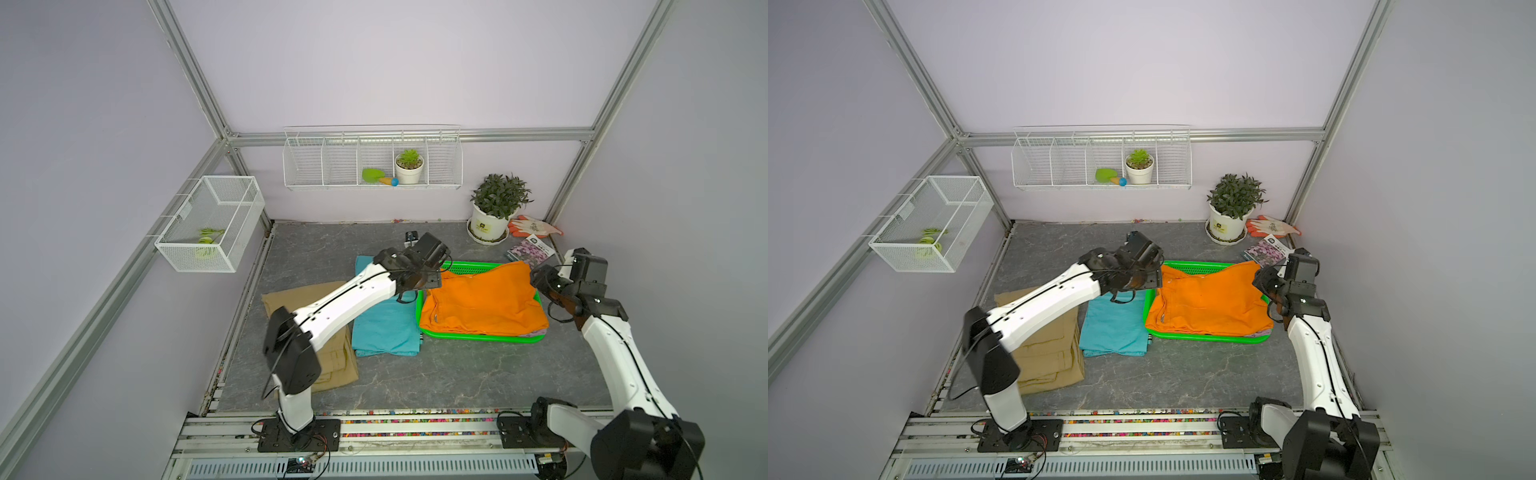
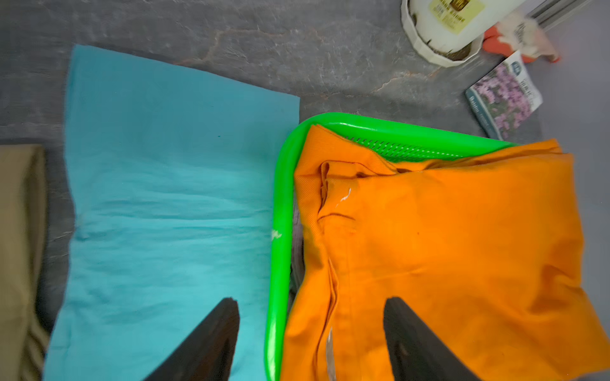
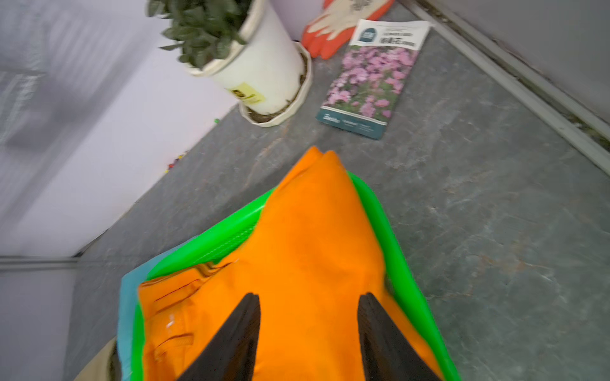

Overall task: Put the folded long pants in the basket
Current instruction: Adjust the long pant in the basket, then pick up the long pant at the center of the board.

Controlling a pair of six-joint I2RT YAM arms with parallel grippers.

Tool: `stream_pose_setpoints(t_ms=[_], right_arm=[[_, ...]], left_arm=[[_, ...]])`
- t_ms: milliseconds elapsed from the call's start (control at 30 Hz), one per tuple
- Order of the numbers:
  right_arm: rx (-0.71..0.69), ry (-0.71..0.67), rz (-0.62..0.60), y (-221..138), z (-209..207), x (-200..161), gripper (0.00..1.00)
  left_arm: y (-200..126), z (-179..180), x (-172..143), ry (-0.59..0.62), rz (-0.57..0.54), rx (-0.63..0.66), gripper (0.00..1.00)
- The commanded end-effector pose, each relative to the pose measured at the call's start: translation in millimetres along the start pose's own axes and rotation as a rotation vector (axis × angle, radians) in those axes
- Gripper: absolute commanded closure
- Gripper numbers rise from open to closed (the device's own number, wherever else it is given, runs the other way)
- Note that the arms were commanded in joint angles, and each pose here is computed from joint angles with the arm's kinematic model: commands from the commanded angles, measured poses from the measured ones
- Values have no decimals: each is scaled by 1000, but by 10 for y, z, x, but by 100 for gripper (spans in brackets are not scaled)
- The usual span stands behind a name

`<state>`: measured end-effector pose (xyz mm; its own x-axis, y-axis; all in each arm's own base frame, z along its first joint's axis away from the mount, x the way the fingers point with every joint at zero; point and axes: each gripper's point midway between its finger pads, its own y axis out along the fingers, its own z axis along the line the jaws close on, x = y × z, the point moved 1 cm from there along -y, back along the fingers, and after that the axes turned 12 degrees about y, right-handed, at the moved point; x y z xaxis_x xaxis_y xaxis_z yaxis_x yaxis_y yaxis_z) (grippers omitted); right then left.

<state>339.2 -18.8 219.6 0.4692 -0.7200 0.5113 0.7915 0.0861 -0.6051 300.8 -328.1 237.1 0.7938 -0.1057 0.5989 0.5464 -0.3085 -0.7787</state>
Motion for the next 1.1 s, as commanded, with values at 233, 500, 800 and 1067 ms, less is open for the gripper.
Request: stream_pose_setpoints(t_ms=[233, 500, 800, 1067], right_arm=[[259, -325, 193, 17, 1078, -824, 47], [294, -573, 325, 23, 1478, -1429, 47], [306, -537, 353, 34, 1468, -1509, 47], [288, -574, 348, -17, 1392, -1500, 48]], left_arm=[[-2, 735, -1513, -522, 99, -174, 28], [238, 825, -2003, -629, 167, -152, 29], [660, 695, -2130, -679, 282, -44, 33], [929, 937, -2392, -688, 305, 82, 57]])
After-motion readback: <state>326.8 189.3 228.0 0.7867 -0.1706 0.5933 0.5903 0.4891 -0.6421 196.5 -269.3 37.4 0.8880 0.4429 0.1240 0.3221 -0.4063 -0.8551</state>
